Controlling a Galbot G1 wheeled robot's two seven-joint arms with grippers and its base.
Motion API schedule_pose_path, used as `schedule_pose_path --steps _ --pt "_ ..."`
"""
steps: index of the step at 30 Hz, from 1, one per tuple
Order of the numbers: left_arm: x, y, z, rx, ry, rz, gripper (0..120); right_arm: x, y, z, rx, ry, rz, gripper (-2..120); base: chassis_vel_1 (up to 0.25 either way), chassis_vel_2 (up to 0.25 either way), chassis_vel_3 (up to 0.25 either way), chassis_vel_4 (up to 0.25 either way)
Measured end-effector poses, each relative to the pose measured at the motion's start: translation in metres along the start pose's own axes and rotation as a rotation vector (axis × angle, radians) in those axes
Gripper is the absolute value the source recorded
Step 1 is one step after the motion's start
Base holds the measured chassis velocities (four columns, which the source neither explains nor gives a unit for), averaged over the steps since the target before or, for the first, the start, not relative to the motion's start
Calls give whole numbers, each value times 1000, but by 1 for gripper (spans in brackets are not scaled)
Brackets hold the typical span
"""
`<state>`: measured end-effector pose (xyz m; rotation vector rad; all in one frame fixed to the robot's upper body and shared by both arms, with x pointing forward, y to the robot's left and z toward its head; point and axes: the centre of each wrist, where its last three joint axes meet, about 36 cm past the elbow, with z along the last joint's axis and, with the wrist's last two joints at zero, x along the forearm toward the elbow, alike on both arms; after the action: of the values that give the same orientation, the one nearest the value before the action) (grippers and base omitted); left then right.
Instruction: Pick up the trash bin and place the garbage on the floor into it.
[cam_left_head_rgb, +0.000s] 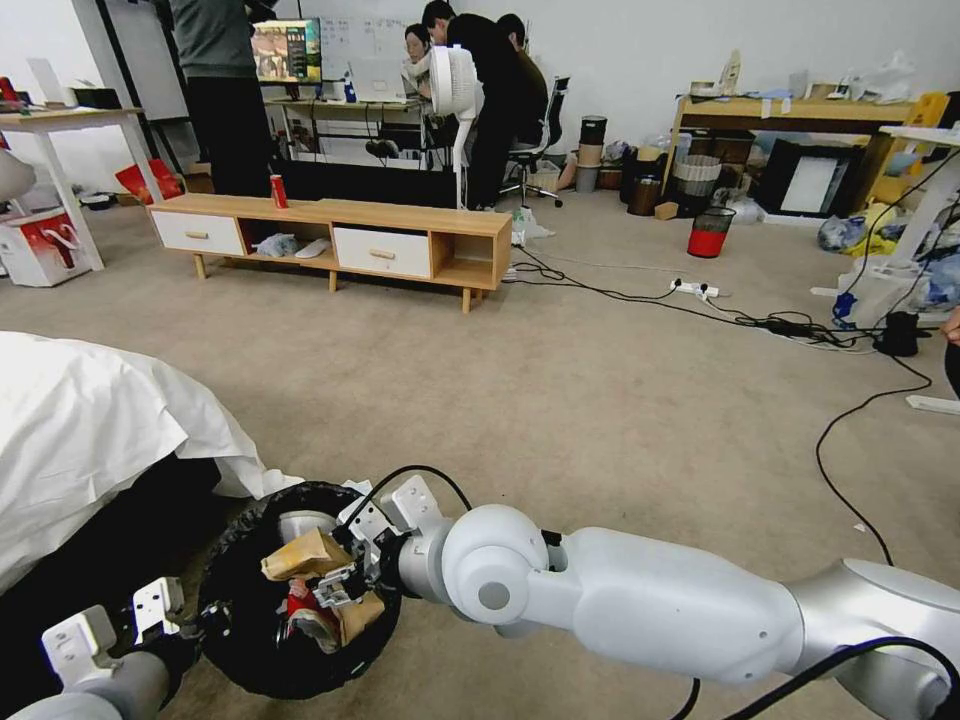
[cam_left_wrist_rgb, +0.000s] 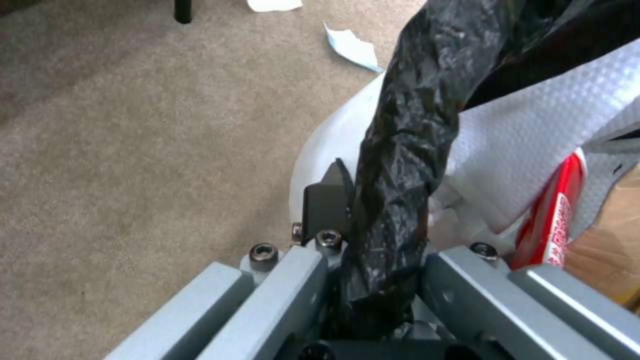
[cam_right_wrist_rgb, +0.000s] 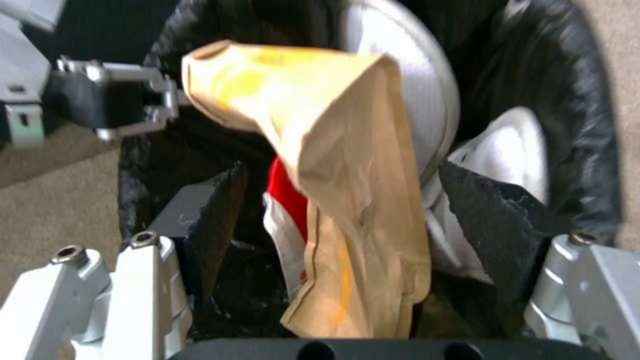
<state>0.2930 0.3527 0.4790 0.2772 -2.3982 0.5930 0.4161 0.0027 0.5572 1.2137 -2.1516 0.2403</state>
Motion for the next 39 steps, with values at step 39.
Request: schedule_pose_path --steps 39 --pt "27 8 -3 7 -52 -44 0 196 -153 51 -54 -1240 474 100 0 0 0 0"
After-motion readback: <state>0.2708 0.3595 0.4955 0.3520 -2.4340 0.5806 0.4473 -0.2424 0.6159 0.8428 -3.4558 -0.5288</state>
